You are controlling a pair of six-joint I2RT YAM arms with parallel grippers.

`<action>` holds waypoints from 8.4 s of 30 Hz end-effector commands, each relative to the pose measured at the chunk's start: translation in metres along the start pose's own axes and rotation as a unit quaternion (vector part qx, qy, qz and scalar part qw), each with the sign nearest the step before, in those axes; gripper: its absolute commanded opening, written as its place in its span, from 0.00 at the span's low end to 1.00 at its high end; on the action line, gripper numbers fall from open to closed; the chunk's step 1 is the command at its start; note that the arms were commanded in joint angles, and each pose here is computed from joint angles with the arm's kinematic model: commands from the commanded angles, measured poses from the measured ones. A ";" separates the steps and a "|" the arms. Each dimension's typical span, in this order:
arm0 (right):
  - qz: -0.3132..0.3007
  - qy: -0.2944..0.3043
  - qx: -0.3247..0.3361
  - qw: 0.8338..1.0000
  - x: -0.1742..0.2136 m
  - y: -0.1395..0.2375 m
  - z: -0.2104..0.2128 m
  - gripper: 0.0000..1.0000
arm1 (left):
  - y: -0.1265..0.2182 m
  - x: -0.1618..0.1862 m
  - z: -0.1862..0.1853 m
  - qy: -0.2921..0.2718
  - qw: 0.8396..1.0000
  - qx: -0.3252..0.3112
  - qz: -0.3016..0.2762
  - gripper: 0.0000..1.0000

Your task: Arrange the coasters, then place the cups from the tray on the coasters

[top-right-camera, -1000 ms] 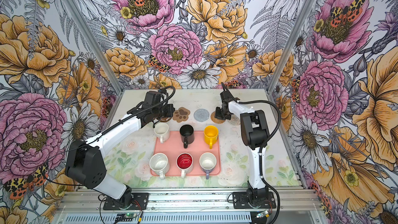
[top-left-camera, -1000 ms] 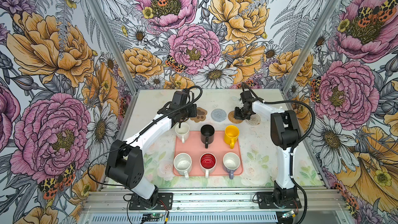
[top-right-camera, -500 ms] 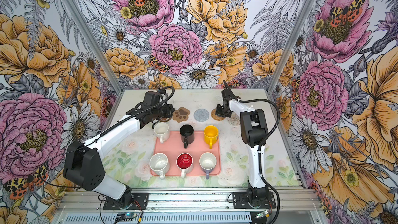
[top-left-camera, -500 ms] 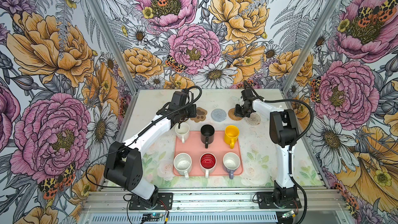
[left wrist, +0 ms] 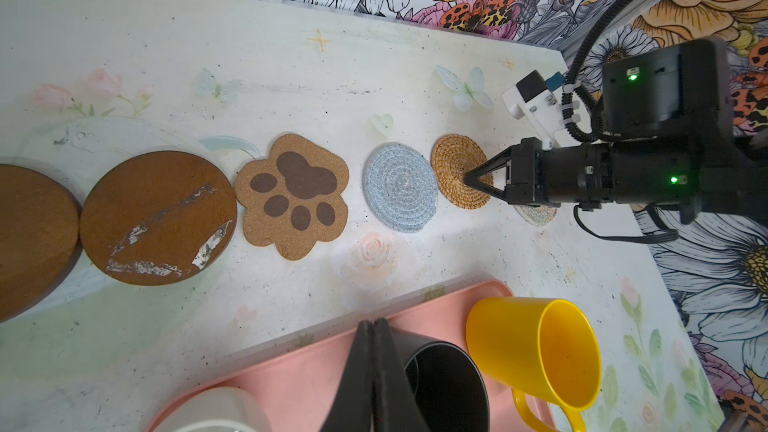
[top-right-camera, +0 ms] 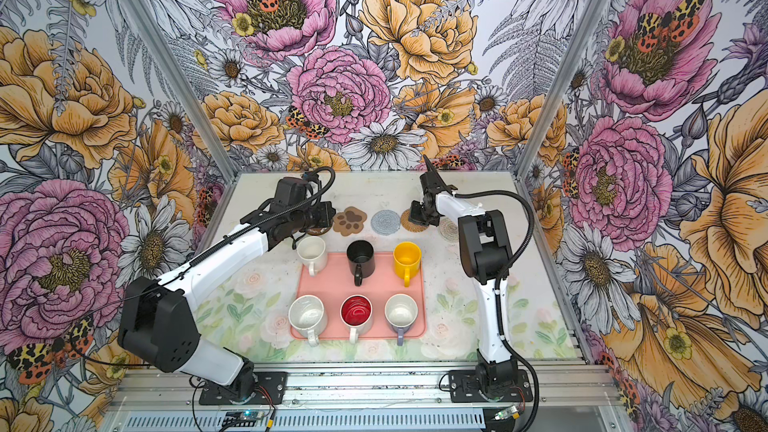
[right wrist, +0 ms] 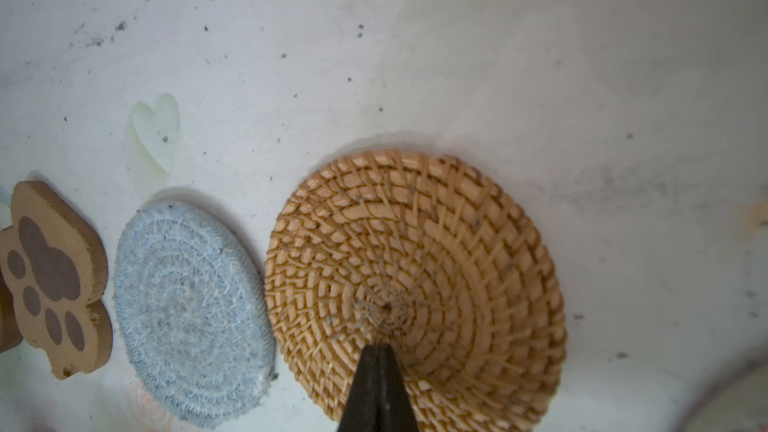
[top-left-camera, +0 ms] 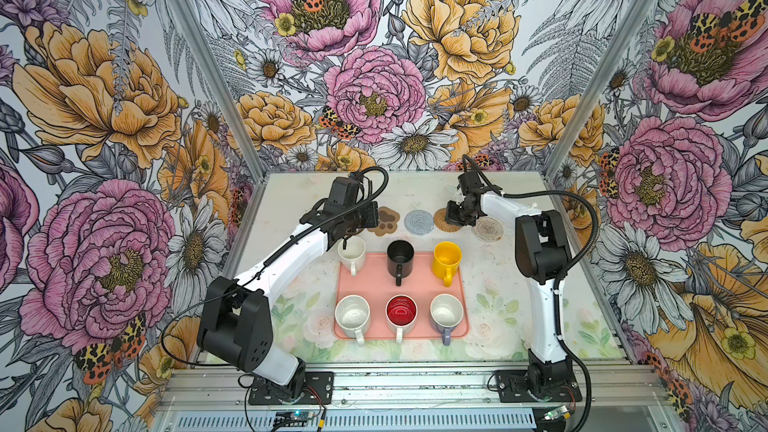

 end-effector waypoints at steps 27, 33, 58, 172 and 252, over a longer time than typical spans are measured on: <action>-0.059 -0.013 -0.019 0.998 -0.021 0.075 -0.010 0.15 | 0.012 -0.005 -0.005 0.000 1.000 0.008 -0.024 0.07; -0.058 -0.048 0.023 0.997 -0.014 0.083 -0.061 0.16 | 0.012 -0.001 -0.005 0.000 1.000 0.008 -0.024 0.07; -0.007 -0.105 0.078 0.991 -0.003 0.038 -0.123 0.02 | 0.008 0.010 0.011 0.007 1.000 -0.013 -0.017 0.07; -0.133 0.113 0.107 0.979 0.203 0.186 0.028 0.69 | 0.082 0.009 -0.002 -0.084 0.974 0.002 -0.208 0.97; -0.042 0.070 0.125 0.989 0.218 0.075 0.020 0.00 | 0.079 0.014 0.027 -0.046 0.977 -0.003 -0.206 0.99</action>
Point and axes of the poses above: each gripper's point midway between its finger pads, its own y axis back along the fingers, its own z axis along the line the jaws close on, x = y × z, the point moved 6 cm from there along y, back along the fingers, and after that the axes turned 7 degrees about -y, right-handed, at the moved point
